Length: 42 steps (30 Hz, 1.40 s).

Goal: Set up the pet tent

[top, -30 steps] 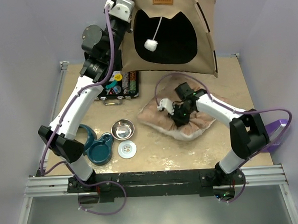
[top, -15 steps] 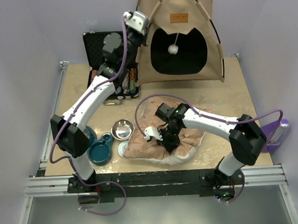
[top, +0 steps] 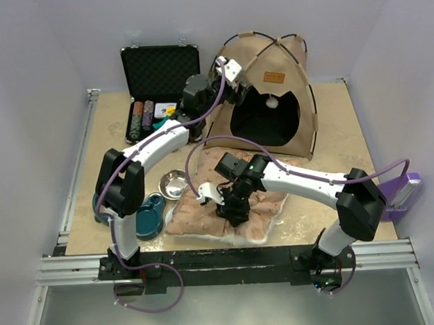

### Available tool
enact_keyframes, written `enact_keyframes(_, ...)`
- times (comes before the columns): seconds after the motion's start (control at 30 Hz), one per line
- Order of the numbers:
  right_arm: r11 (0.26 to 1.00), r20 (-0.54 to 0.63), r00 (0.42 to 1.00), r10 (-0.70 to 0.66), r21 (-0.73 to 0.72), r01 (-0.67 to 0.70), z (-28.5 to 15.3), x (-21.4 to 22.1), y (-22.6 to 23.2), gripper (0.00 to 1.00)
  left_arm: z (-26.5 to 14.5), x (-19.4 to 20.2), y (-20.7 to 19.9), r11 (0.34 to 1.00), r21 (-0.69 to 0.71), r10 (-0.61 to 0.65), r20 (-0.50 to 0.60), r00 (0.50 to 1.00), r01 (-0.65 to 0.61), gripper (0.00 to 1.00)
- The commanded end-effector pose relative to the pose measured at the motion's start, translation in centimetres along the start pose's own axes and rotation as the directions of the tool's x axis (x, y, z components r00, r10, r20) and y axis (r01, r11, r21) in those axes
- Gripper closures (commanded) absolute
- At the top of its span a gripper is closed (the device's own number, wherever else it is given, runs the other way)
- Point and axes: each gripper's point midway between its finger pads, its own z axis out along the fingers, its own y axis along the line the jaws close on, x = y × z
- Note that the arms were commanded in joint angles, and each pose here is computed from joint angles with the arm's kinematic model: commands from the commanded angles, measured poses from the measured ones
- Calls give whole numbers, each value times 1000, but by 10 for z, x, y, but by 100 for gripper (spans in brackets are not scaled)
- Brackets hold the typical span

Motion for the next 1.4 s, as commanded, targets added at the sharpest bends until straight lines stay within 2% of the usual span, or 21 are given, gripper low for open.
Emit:
enact_keyframes(0.0,989,156,985,-70,139,49,-32,-40,-13,30,-32,-101,14,999,40,13,176,984,-21,24)
enact_keyframes(0.07,983,209,972,-104,173,68,-50,-49,-9,18,-57,-120,23,999,40,-8,159,987,2,9)
enact_keyframes(0.2,958,289,945,-153,279,69,-91,-54,-14,9,-110,-135,46,997,-17,-79,69,995,80,4)
enact_keyframes(0.27,910,324,910,-257,399,115,-125,-57,-15,4,-139,-131,55,992,-52,-113,-8,994,113,3)
enact_keyframes(0.33,843,290,880,-376,502,195,-149,-52,-11,2,-170,-117,50,989,-58,-145,-92,985,140,0)
enact_keyframes(0.43,752,161,832,-531,542,375,-158,-25,5,2,-216,-102,40,986,-45,-168,-165,972,163,0)
enact_keyframes(0.57,670,22,732,-681,422,610,-138,12,27,2,-253,-92,30,947,-12,-315,-231,921,321,1)
enact_keyframes(0.67,629,-135,673,-727,261,732,-105,58,21,2,-263,-91,33,938,-40,-344,-235,909,345,1)
enact_keyframes(0.7,591,-184,628,-756,218,776,-96,72,17,2,-264,-90,37,938,-57,-346,-232,909,343,1)
enact_keyframes(0.8,462,-200,497,-844,196,865,-85,73,16,2,-267,-84,43,930,-93,-366,-230,901,355,0)
enact_keyframes(0.87,414,-242,449,-860,184,891,-72,77,5,1,-268,-80,47,925,-104,-381,-231,895,366,1)
enact_keyframes(0.97,419,-254,426,-869,82,904,-59,85,-2,2,-268,-77,51,920,-117,-391,-230,891,374,1)
enact_keyframes(1.17,442,-200,426,-883,-43,896,-38,89,1,2,-263,-72,60,917,-134,-398,-219,891,377,1)
enact_keyframes(1.23,453,-168,439,-883,-55,890,-32,85,5,11,-262,-71,64,915,-147,-400,-217,890,375,1)
enact_keyframes(1.27,461,-164,448,-879,-56,885,-30,82,3,22,-262,-71,67,916,-154,-398,-213,892,371,1)
enact_keyframes(1.3,498,-156,492,-857,-4,867,-30,72,0,42,-261,-72,68,915,-157,-398,-209,893,371,1)
enact_keyframes(1.37,509,-121,515,-849,76,857,-41,51,2,82,-261,-73,71,911,-161,-406,-203,891,379,2)
